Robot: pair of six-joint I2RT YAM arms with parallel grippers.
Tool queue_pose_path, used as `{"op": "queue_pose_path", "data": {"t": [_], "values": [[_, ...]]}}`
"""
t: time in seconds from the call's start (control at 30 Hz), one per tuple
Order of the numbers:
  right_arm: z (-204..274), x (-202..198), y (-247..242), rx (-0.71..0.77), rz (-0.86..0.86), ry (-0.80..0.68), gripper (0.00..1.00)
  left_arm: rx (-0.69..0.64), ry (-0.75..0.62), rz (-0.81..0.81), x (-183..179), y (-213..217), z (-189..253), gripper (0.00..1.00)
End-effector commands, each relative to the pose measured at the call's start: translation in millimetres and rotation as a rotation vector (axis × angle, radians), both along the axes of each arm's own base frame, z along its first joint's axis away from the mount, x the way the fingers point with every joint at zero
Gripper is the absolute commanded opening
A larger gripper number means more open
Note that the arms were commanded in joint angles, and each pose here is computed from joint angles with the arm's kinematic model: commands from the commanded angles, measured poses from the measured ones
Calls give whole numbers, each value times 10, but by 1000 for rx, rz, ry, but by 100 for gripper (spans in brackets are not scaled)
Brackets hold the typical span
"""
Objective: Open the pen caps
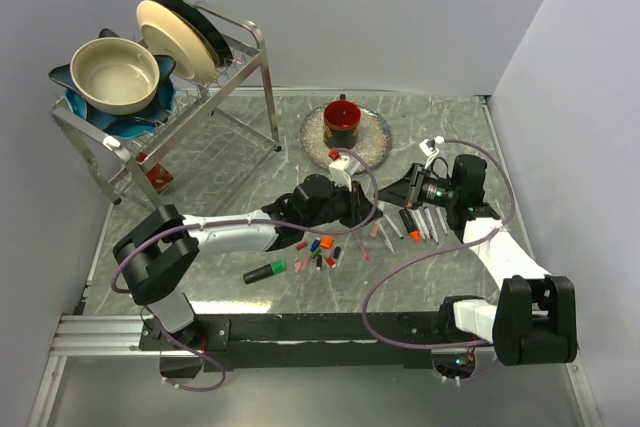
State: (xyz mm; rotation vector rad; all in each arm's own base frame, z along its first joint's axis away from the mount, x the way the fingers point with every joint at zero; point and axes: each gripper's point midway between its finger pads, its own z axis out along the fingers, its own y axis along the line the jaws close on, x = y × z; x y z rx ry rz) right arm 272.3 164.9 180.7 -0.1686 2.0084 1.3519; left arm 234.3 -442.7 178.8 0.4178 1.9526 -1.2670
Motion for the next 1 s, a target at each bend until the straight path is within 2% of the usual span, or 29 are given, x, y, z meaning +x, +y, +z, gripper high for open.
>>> {"op": "queue_pose_path", "data": {"t": [0.0, 0.03, 0.1, 0.13, 0.17, 0.23, 0.3, 0.4, 0.5, 0.53, 0.7, 0.8, 0.87, 0.9, 0.97], "values": [[191, 59, 1, -33, 29, -90, 0, -61, -47, 8, 21, -54, 280, 33], [189, 63, -8, -34, 26, -89, 0, -65, -50, 10, 17, -43, 284, 41], [190, 68, -16, -37, 21, -91, 0, -62, -52, 3, -9, -19, 267, 49], [180, 83, -40, -35, 13, -83, 0, -56, -48, -6, -29, -16, 242, 61], [191, 88, -44, -34, 11, -86, 0, -57, -47, -14, -47, -22, 239, 63], [185, 90, -44, -36, 8, -83, 0, -55, -39, -33, -79, -35, 201, 76], [185, 133, -116, -33, -21, -80, 0, -52, -30, -40, -86, -41, 156, 80], [195, 159, -161, -29, -42, -78, 0, -52, -18, -66, -118, -80, 118, 77], [202, 185, -210, -20, -65, -72, 0, -46, 1, -117, -180, -152, 53, 68], [202, 192, -226, -17, -70, -73, 0, -48, 6, -128, -193, -171, 39, 62], [182, 218, -278, 2, -93, -48, 0, -76, 22, -165, -249, -220, 11, 55], [181, 214, -278, 7, -95, -45, 0, -69, 26, -182, -249, -267, 4, 45], [167, 221, -281, 5, -96, -43, 0, -68, 25, -188, -238, -299, 16, 22], [174, 232, -285, 1, -98, -46, 0, -68, 25, -187, -227, -303, 22, 1], [162, 248, -326, -18, -111, -53, 0, -71, 27, -182, -243, -276, 17, 1]]}}
